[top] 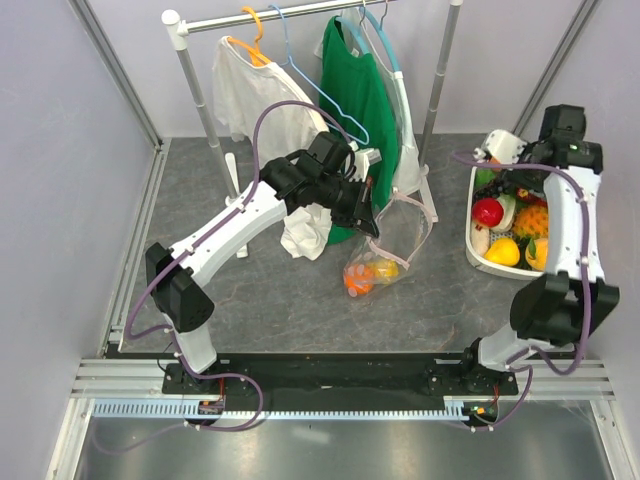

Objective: Place the food in the zip-top bag and seal the zipper
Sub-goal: Pick up the fake vegetable from the bin.

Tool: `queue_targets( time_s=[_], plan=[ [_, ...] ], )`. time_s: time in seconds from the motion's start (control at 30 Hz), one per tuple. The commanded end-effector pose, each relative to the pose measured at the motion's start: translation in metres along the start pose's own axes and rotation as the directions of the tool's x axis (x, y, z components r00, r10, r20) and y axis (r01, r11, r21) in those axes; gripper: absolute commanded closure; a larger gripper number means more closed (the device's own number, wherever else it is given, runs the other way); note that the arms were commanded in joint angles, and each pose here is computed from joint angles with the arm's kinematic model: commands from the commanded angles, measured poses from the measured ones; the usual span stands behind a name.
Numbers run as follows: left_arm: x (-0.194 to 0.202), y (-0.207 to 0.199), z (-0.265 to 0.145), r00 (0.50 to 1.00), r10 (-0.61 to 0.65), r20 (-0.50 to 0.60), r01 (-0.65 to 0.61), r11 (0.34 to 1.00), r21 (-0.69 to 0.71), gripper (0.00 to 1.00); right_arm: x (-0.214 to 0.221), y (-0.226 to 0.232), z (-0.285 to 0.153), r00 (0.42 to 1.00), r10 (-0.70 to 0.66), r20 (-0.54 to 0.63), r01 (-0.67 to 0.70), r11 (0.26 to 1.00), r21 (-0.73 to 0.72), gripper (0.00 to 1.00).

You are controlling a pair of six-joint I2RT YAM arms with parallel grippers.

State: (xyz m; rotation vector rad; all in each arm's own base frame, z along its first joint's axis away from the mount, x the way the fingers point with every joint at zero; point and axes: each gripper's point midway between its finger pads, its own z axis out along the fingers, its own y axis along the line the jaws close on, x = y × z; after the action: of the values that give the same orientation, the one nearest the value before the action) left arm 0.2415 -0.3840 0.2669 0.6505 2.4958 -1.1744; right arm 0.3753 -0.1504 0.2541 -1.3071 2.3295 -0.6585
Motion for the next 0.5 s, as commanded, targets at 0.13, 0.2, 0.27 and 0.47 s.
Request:
queue_targets(
  time_s=[0.13,0.2,0.27,0.47],
  plan=[
    [-0.002,-0.007,-0.011,0.999,0.044,0.026,-0.044,0.999,0.025,0.98,-0.100,0.017,-0.129,0.746,0.363,0.558,-0.327,0.930,-0.167,1.00],
    [-0.003,-0.007,-0.012,0.999,0.038,0.029,-0.039,0.999,0.024,0.98,-0.136,0.036,-0.162,0.569,0.497,0.655,-0.331,0.868,-0.370,1.00],
    [-0.003,-0.005,-0.011,0.999,0.030,0.028,-0.031,0.999,0.018,0.98,-0.157,0.052,-0.195,0.430,0.575,0.695,-0.285,0.818,-0.500,1.00],
    [-0.004,-0.004,-0.012,0.999,0.021,0.034,-0.021,1.000,0.020,0.98,-0.199,0.065,-0.276,-0.132,0.736,0.664,-0.081,0.659,-0.747,1.00]
  ],
)
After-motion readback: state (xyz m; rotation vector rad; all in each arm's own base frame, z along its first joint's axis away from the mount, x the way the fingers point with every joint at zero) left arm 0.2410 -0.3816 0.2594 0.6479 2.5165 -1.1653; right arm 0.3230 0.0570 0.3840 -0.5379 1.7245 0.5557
